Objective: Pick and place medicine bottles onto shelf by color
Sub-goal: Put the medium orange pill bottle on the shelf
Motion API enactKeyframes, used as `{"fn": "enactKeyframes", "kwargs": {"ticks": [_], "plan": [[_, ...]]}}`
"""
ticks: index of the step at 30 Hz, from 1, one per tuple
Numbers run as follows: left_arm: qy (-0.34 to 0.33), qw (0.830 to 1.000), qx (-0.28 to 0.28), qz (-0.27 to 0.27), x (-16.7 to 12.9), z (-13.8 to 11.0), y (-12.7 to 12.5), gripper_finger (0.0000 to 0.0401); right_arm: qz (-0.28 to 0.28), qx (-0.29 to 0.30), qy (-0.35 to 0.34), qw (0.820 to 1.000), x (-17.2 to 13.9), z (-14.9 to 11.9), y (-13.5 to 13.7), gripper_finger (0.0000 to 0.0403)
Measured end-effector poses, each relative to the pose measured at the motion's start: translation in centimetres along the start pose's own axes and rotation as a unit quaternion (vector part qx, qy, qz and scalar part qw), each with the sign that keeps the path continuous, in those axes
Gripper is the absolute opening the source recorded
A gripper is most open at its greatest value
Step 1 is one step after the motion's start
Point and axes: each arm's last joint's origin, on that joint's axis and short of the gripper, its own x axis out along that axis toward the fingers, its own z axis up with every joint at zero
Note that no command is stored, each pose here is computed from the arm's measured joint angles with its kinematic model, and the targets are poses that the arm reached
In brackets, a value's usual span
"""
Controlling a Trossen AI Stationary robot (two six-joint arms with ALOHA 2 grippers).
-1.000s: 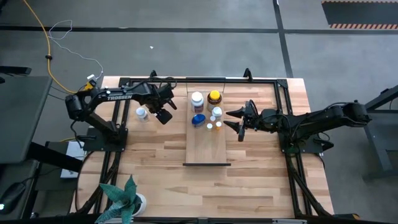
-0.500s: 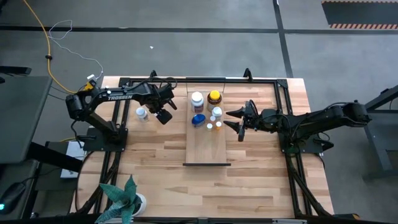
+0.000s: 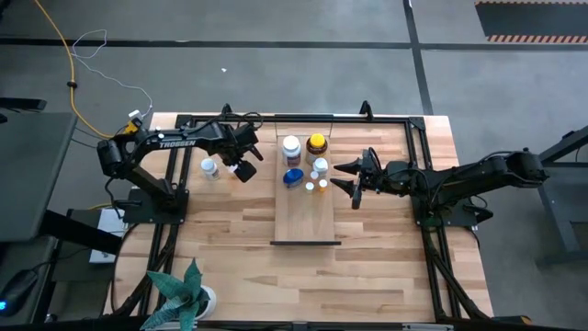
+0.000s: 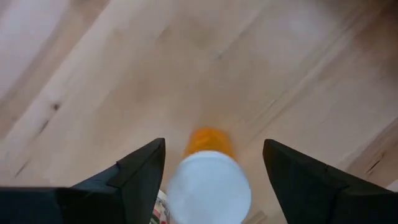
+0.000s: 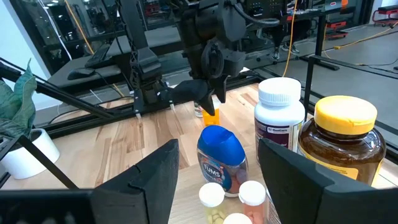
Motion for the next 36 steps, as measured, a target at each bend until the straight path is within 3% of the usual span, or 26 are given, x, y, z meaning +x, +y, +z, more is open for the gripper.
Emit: {"fn": "enactKeyframes", "kwargs": {"ticks": [7, 11, 16, 18, 20, 26, 36], "plan": [[-0.036, 0.999, -0.005, -0.006, -3.0, 1.4, 0.7, 0.0258, 0.000, 0.000, 0.000, 1.000, 0.0, 0.0, 0.0, 0.0211], [-0.016, 1.000, -0.002, -0.010, -4.5, 0.6, 0.7, 0.0231, 0.000, 0.000, 0.000, 1.000, 0.0, 0.0, 0.0, 0.0211], [0.075, 0.997, 0.012, 0.012, -3.7, -1.8, 0.4, 0.0116, 0.000, 0.000, 0.000, 1.000, 0.0, 0.0, 0.0, 0.0211], [0.068, 0.997, 0.015, 0.015, -3.2, -1.9, 0.2, 0.0048, 0.000, 0.000, 0.000, 1.000, 0.0, 0.0, 0.0, 0.0211], [0.049, 0.999, 0.010, 0.012, -2.8, -1.7, 0.0, 0.0015, 0.000, 0.001, 0.000, 1.000, 0.0, 0.0, 0.0, 0.0211], [0.030, 0.999, 0.013, 0.002, -2.7, -1.4, -0.1, 0.0003, 0.000, 0.001, 0.000, 1.000, 0.0, 0.0, 0.0, 0.0211], [0.066, 0.998, -0.002, 0.020, -2.3, -1.7, 0.7, 0.0000, 0.000, -0.003, 0.000, 1.000, 0.0, 0.0, 0.0, 0.0211]]}}
